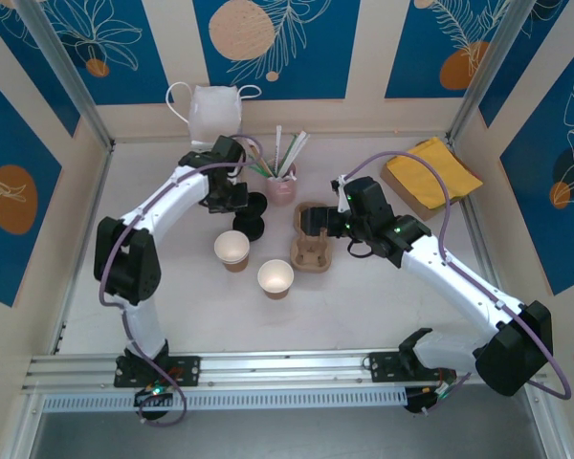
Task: Pack the takeout coffee
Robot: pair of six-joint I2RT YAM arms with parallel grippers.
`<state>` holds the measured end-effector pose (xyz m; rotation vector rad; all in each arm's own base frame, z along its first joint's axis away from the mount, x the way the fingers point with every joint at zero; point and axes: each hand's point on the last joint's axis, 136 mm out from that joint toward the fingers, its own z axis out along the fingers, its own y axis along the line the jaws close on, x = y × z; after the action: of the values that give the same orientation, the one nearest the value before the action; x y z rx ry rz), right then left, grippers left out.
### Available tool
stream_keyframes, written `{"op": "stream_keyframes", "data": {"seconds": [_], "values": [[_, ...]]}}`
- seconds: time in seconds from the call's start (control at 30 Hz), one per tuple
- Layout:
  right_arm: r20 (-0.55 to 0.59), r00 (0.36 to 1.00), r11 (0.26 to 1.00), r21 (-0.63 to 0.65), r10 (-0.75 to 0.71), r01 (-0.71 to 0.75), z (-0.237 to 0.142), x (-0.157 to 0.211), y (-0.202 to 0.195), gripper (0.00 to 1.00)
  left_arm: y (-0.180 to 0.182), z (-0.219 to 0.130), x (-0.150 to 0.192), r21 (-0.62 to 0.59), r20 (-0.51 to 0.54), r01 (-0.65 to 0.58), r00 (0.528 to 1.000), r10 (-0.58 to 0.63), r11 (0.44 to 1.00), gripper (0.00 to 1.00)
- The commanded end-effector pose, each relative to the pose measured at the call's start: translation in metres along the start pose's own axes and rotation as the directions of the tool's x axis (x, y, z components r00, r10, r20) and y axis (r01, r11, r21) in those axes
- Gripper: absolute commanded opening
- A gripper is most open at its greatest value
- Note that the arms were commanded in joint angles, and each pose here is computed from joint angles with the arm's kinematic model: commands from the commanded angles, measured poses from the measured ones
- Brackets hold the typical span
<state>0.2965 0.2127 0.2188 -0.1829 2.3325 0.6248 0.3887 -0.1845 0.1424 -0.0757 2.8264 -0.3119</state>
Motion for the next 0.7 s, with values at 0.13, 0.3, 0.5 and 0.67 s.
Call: {"op": "stream_keyframes", "data": {"seconds": [0.13, 0.3, 0.5, 0.67], "values": [[0.045, 0.998, 0.986, -0.163, 0.047, -0.039, -0.015, -0.026, 0.035, 0.99, -0.033, -0.044, 0.008, 0.327, -0.011, 0.165, 0.985, -0.171, 0.931, 0.06], [0.092, 0.991, 0.957, -0.284, 0.093, -0.064, -0.032, -0.046, 0.058, 0.99, -0.049, -0.067, 0.014, 0.505, -0.062, 0.267, 0.96, -0.274, 0.821, 0.06], [0.067, 0.979, 0.894, -0.422, 0.194, -0.148, -0.045, -0.072, 0.079, 0.95, -0.068, -0.097, 0.015, 0.645, -0.102, 0.319, 0.936, -0.336, 0.694, 0.07], [0.017, 0.962, 0.823, -0.522, 0.271, -0.223, -0.048, -0.094, 0.095, 0.93, -0.082, -0.116, 0.007, 0.743, -0.148, 0.358, 0.912, -0.382, 0.565, 0.07]]}}
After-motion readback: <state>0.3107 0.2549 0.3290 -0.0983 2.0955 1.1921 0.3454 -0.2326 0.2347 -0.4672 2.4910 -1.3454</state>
